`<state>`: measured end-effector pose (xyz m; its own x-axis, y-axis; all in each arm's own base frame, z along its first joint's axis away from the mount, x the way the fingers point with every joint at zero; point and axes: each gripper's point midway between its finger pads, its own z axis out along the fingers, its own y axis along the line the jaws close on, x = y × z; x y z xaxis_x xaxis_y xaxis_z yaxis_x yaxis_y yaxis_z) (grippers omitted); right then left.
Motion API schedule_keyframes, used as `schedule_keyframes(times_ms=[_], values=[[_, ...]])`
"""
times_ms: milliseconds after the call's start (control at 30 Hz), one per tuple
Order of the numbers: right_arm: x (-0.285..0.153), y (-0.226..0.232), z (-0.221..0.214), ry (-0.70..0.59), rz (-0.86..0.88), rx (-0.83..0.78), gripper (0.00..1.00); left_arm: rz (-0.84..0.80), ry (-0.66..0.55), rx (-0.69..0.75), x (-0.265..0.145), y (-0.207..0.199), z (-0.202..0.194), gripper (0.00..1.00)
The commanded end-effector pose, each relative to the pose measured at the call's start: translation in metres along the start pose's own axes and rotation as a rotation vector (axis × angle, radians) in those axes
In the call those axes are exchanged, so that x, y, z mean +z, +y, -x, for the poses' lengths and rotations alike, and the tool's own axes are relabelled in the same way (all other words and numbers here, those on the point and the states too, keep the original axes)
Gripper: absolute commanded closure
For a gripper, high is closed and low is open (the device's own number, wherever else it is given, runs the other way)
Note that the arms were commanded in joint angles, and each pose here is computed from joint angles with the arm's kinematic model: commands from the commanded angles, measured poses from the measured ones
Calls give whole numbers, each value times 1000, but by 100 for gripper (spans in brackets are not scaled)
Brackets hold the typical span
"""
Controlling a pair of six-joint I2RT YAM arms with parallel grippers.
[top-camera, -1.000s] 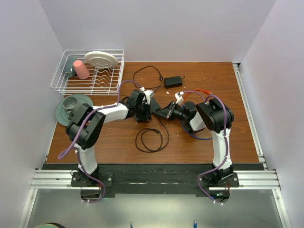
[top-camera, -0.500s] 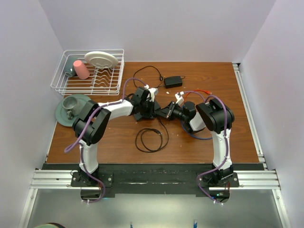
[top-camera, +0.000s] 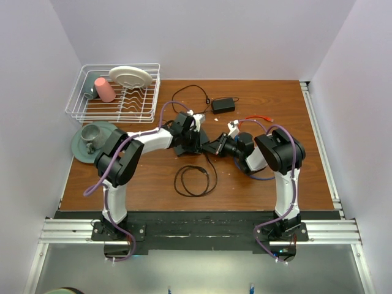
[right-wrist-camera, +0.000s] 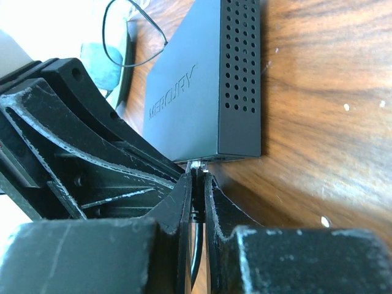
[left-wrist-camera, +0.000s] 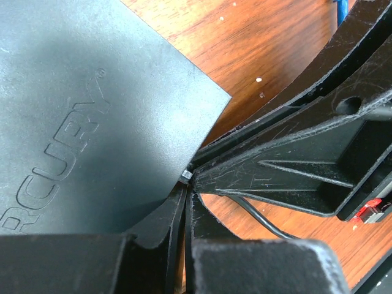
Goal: Pull the plug from the switch port
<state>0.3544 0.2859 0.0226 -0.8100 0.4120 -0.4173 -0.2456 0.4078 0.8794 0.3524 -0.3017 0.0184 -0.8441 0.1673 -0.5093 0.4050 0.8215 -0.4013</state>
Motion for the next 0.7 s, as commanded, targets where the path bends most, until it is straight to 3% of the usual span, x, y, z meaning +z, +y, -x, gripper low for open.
schedule_keyframes(times_ms=[0,667], values=[[-45,-54,-94,289,-205,178,100,137,-109,-26,2,37,36,94],[-66,-56,-111,315,-234,181,100,206,-162,-66,-5,61,64,94]])
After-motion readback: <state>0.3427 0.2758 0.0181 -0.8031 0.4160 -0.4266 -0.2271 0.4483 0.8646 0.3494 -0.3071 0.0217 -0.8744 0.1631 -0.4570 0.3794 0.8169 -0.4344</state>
